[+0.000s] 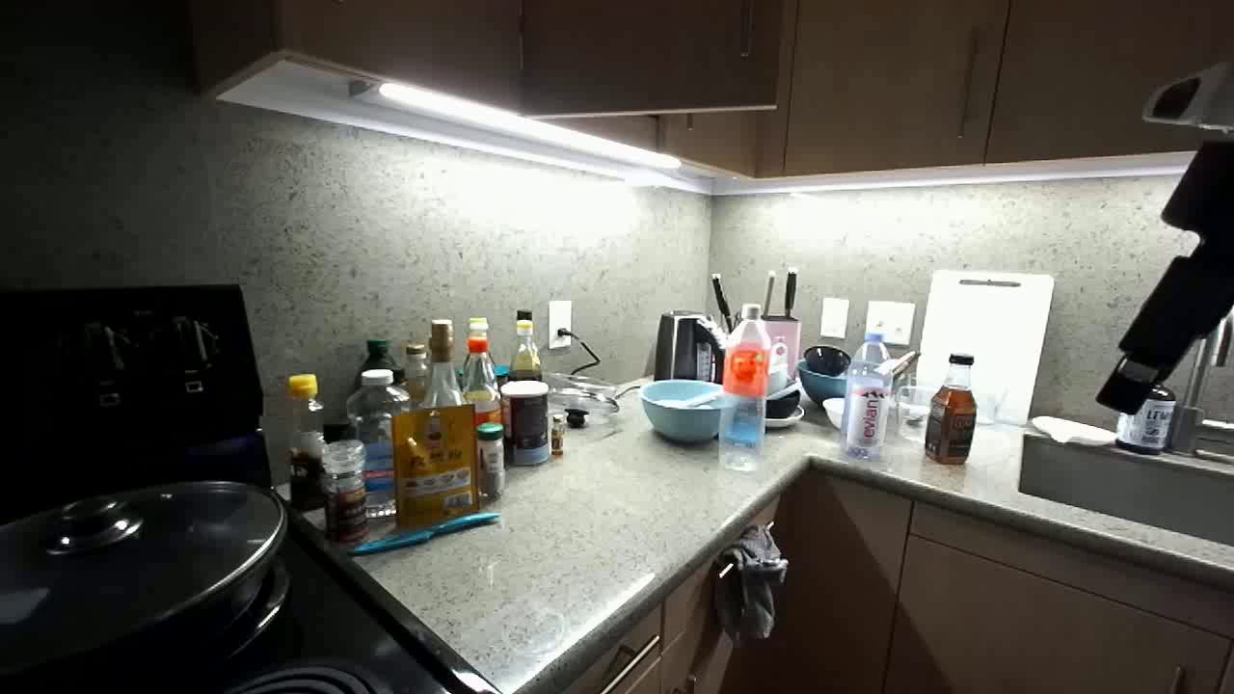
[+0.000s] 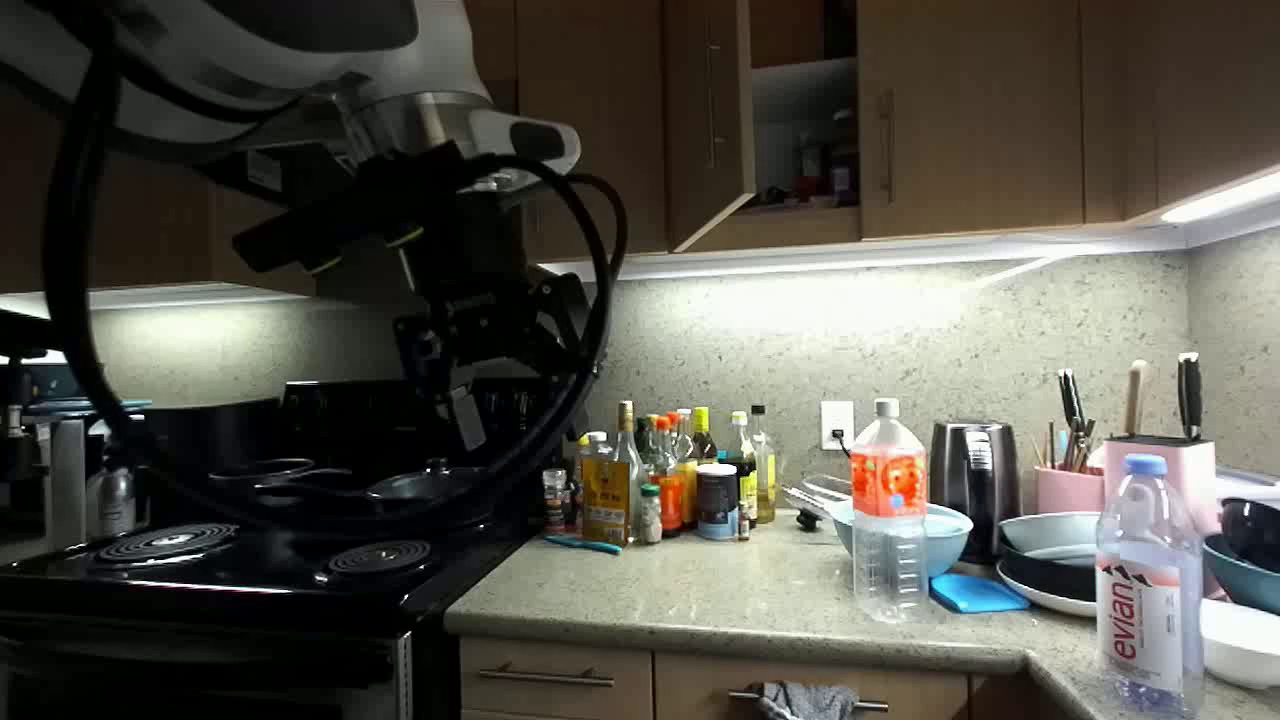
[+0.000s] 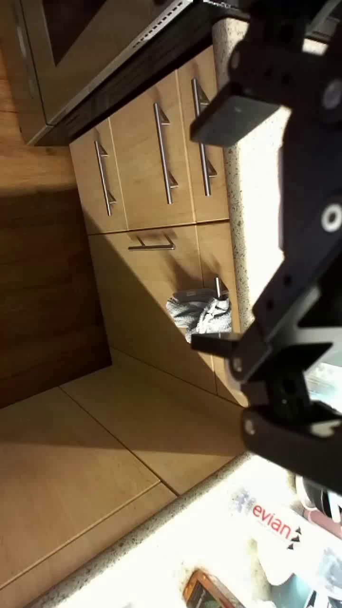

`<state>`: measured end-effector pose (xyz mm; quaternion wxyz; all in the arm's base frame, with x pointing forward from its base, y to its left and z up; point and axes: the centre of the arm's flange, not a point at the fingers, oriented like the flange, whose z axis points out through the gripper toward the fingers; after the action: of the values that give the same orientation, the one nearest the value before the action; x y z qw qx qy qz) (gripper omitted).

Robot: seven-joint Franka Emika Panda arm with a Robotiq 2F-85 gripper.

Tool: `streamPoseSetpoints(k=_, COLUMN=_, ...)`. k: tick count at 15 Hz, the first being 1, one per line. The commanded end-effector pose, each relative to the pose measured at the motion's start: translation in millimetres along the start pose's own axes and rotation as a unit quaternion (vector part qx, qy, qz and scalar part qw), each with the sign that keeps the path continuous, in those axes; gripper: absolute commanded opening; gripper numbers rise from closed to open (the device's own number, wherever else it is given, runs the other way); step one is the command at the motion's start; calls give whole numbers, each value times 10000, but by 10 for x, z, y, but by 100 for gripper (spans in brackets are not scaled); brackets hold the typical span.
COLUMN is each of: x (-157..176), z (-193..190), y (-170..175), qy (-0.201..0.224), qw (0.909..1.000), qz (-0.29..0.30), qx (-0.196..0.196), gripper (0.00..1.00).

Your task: Close the cupboard door

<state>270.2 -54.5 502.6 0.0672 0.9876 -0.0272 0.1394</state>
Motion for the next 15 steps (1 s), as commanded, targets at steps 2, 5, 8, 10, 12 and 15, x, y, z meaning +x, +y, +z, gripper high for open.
streamPoseSetpoints(k=2, x=-11, z=29, y=-5, qy=-37, qw=10000, qz=-4, qx=4, gripper=100)
streamPoseSetpoints(k=5, x=-12, z=36, y=-6, qy=-47, qw=10000, qz=-6, qx=4, gripper=100)
streamPoseSetpoints(k=8, x=-12, z=36, y=-6, qy=-47, qw=10000, qz=-6, qx=4, gripper=100)
streamPoseSetpoints(k=10, x=6, z=7, y=-23, qy=117, qw=9997, qz=156, qx=-129, gripper=100)
streamPoseSetpoints(k=12, x=131, z=-157, y=-115, qy=730, qw=9958, qz=359, qx=-430, gripper=100)
streamPoseSetpoints(k=15, x=367, z=-485, y=-383, qy=1562, qw=9858, qz=68, qx=-611, gripper=100)
